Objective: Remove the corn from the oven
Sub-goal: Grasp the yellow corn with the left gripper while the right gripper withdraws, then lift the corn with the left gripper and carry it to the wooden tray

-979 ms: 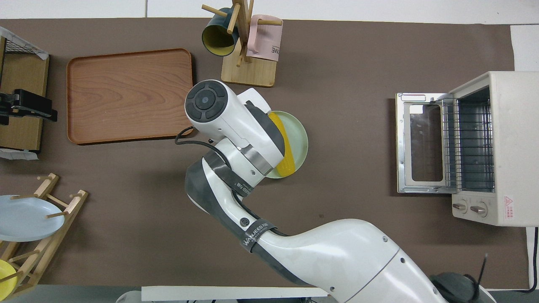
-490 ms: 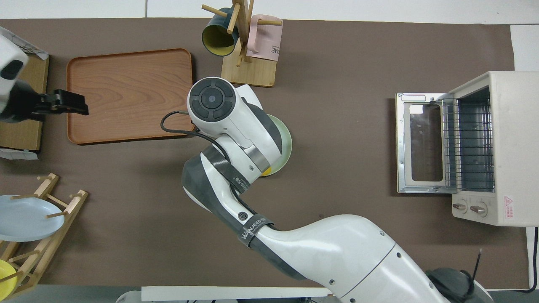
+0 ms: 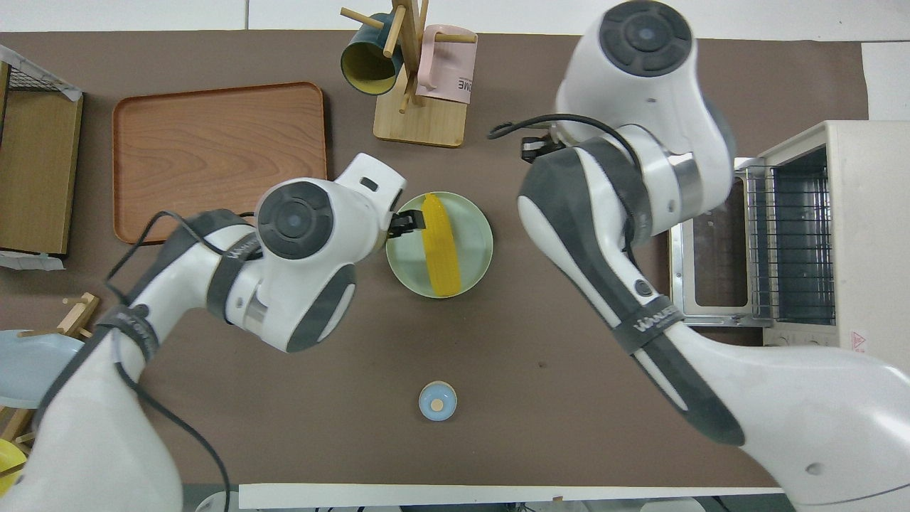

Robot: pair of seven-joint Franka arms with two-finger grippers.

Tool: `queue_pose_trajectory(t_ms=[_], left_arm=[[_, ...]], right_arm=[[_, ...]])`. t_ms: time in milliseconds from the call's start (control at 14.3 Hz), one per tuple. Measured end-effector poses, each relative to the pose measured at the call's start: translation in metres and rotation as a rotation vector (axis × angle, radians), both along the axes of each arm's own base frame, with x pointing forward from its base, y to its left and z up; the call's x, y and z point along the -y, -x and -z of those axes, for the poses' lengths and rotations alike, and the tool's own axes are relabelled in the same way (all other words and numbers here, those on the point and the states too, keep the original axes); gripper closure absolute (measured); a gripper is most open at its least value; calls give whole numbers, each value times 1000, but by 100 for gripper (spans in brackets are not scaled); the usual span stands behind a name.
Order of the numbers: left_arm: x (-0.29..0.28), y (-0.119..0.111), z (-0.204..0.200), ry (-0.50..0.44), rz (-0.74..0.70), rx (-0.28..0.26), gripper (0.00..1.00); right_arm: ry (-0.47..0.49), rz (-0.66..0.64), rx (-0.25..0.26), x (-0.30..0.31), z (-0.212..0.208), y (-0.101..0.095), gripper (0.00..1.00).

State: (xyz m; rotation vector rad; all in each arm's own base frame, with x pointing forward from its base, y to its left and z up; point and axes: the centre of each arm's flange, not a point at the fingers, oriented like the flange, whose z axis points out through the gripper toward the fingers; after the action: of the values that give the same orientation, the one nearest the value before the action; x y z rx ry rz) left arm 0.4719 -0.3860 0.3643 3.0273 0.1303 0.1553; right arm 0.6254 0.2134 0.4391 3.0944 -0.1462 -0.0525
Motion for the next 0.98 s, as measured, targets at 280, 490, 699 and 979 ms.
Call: queue_pose_trajectory(t_ms=[280,490,699,979], left_arm=[[53,7,32,-12,13,-15,0],[57,-1,52,-1,5,5,0],[57,-1,68,-27,21,-6,32],[29,-38,39,-94,27,-54,46]], right_arm=[[57,-74,-40,102,66,23,99],[65,-82,-49,125,102,42,99],[67,-90,-55,124,115,49,99],[119,-121,-64,135,130,52,99]])
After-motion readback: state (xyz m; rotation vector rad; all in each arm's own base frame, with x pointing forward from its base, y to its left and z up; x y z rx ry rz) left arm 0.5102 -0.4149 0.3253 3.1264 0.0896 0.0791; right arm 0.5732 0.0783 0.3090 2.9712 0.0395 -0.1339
